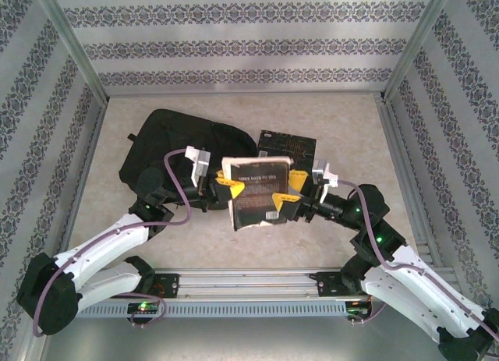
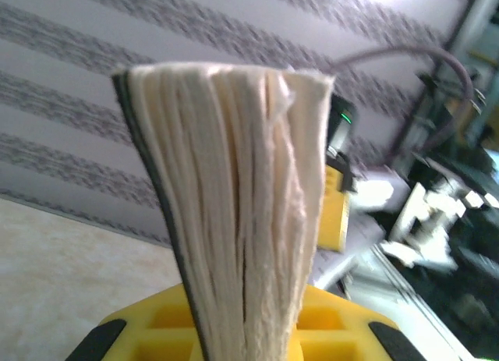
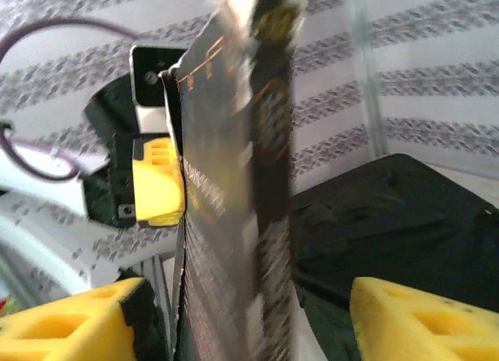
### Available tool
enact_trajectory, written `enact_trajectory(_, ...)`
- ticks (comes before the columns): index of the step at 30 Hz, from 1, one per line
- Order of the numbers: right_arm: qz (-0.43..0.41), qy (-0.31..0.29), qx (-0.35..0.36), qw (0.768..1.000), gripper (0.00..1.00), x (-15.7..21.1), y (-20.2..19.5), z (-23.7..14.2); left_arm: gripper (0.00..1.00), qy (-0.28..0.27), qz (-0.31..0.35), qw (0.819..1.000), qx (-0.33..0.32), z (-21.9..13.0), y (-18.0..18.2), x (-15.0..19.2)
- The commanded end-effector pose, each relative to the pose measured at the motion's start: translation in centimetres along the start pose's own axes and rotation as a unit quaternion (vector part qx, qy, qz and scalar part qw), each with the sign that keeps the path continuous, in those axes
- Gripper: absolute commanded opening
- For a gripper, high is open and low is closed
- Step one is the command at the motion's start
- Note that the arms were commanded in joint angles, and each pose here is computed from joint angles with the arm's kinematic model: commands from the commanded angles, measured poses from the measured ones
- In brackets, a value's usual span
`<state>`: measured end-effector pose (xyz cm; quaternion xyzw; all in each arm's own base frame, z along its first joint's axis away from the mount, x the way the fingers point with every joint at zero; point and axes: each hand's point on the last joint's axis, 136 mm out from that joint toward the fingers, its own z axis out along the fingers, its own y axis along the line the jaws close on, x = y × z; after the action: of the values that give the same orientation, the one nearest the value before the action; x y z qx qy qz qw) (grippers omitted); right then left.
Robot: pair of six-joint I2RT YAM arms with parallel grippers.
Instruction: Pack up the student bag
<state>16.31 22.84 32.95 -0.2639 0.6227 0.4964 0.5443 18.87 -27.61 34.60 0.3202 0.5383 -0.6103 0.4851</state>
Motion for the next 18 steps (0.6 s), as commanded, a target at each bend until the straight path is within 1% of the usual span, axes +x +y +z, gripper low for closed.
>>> enact_trajectory(1,0.052,-0.054,0.08,0.994,0.74,-2.0,-2.8,-0.1,0.0,-0.186,-0.014,0.982,-0.035,-1.5,0.6,-7.6)
enact_trajectory(2,0.063,-0.06,0.094,0.992,0.74,-2.1,-3.3,-0.2,0.0,-0.208,-0.029,0.977,-0.036,-1.7,0.8,-8.4)
enact_trajectory(4,0.095,-0.076,0.123,0.985,0.77,-2.4,-4.5,-0.4,0.0,-0.251,-0.085,0.962,-0.062,-2.1,2.5,-9.7)
enact_trajectory(6,0.121,-0.074,0.14,0.98,0.77,-2.5,-5.1,-0.3,0.0,-0.274,-0.125,0.949,-0.09,-2.6,3.8,-10.2)
enact_trajectory(8,0.121,-0.057,0.159,0.978,0.77,-2.6,-5.4,-0.2,0.0,-0.3,-0.135,0.937,-0.122,-3.7,4.6,-10.7)
enact_trajectory(9,0.125,-0.053,0.178,0.975,0.78,-2.6,-6.0,-0.2,0.0,-0.315,-0.146,0.927,-0.142,-4.4,5.2,-10.7)
enact_trajectory(11,0.148,-0.073,0.201,0.965,0.78,-2.8,-7.1,-0.4,0.0,-0.346,-0.178,0.906,-0.167,-5.7,6.4,-10.6)
enact_trajectory(13,0.179,-0.087,0.206,0.958,0.79,-2.9,-7.6,-0.1,0.0,-0.367,-0.208,0.892,-0.161,-6.1,7.0,-10.6)
enact_trajectory(15,0.22,-0.084,0.201,0.951,0.81,-3.0,-7.8,0.7,0.0,-0.381,-0.226,0.886,-0.134,-5.9,6.9,-10.9)
enact_trajectory(17,0.263,-0.086,0.177,0.945,0.84,-3.3,-7.5,1.7,0.0,-0.398,-0.245,0.877,-0.109,-6.0,6.8,-11.3)
enact_trajectory(18,0.284,-0.091,0.153,0.942,0.85,-3.5,-7.1,2.4,0.0,-0.404,-0.252,0.873,-0.102,-6.0,6.9,-11.4)
